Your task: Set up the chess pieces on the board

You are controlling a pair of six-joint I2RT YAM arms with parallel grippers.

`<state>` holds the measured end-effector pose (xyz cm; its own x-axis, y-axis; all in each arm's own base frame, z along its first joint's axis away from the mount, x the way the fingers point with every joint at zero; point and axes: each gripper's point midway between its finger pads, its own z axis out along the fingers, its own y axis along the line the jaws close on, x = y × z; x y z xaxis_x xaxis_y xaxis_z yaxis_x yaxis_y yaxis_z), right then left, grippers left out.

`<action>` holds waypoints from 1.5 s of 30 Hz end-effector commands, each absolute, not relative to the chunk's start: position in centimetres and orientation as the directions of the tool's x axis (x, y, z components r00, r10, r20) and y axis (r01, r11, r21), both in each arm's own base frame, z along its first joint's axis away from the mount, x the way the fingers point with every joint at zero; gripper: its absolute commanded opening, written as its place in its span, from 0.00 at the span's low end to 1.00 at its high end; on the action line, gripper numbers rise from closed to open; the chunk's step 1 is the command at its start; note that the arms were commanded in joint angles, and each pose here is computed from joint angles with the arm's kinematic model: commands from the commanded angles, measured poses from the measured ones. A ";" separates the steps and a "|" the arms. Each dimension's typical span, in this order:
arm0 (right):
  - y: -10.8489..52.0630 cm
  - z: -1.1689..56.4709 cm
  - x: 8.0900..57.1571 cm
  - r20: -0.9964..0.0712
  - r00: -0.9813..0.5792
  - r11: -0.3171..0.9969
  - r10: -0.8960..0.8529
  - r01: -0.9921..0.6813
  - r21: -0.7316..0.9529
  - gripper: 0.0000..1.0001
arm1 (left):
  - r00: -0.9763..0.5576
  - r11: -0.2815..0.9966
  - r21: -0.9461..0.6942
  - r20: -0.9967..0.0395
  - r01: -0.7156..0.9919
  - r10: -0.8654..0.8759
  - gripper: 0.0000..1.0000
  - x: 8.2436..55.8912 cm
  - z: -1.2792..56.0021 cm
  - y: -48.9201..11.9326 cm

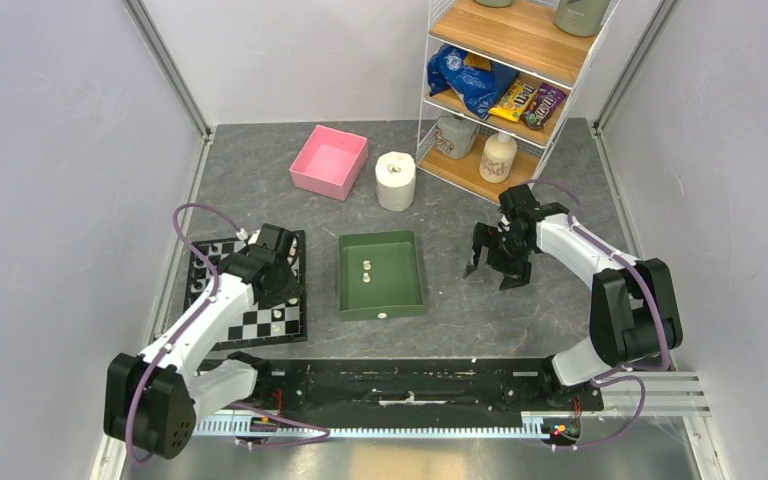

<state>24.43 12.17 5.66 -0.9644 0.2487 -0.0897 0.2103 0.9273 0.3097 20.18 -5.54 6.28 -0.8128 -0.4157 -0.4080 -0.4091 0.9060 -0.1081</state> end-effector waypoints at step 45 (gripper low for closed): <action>12.0 6.5 24.4 -0.125 -0.962 0.928 0.242 0.192 0.320 0.99 | -0.869 0.988 -0.157 -0.487 -0.006 -0.083 0.57 31.1 7.5 -24.3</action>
